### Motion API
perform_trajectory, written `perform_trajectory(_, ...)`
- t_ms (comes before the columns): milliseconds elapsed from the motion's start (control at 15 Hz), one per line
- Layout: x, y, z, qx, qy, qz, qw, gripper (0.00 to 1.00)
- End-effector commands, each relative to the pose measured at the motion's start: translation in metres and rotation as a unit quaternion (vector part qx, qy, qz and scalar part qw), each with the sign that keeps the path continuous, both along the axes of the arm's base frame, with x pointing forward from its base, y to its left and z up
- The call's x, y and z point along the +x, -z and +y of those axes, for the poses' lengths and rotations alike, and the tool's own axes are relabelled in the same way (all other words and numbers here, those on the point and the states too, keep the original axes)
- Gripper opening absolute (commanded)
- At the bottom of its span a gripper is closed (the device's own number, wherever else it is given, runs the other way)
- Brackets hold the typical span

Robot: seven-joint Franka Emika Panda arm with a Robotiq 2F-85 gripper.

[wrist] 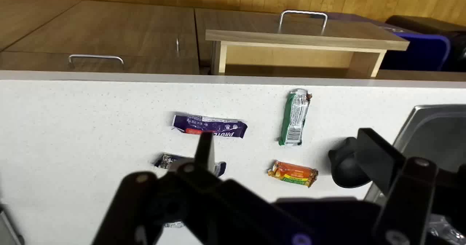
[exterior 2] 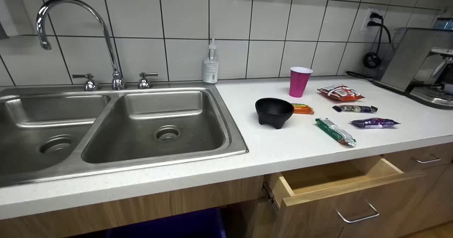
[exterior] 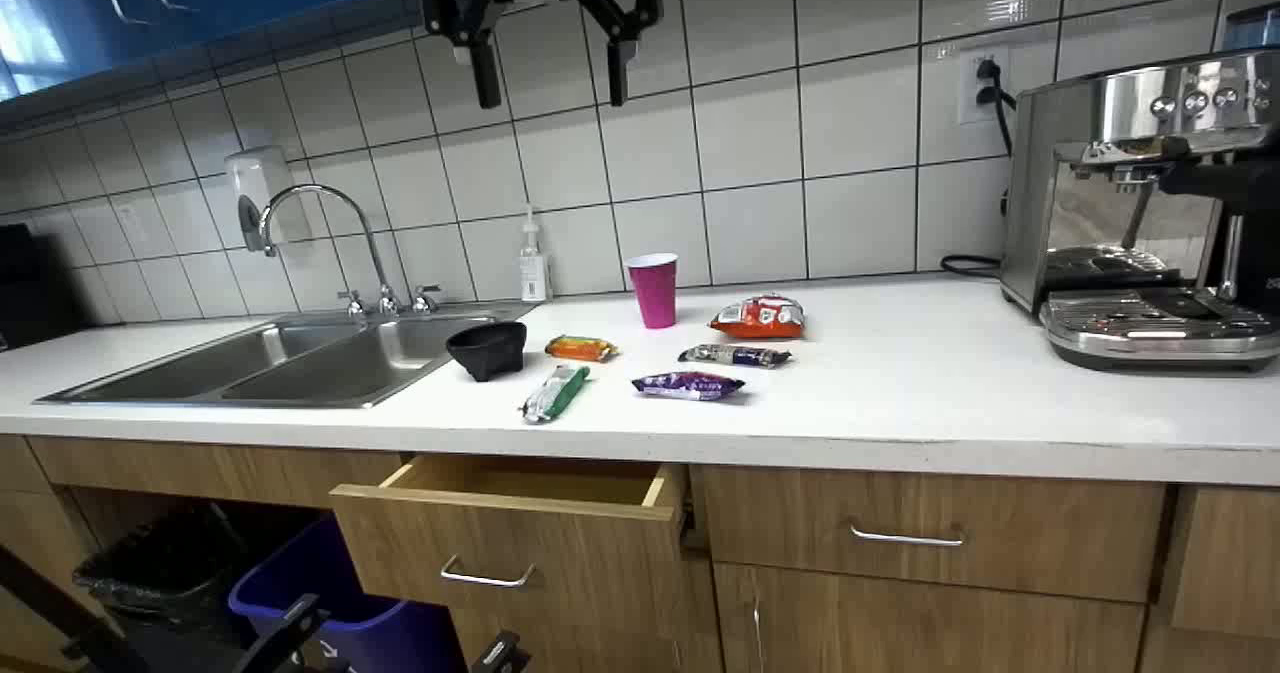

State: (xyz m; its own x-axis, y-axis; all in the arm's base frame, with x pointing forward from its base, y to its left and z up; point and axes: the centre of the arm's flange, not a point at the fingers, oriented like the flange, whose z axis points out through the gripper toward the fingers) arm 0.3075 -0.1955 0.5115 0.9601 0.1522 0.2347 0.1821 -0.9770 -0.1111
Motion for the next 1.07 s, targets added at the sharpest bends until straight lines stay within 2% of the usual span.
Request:
perform_trajectory(0, 0.000, 0.000, 0.000, 0.000, 0.000, 0.000, 1.0000, 1.00)
perform_trajectory(1000, 0.019, 0.042, 0.030, -0.021, 0.025, -0.032, 0.9990, 1.00)
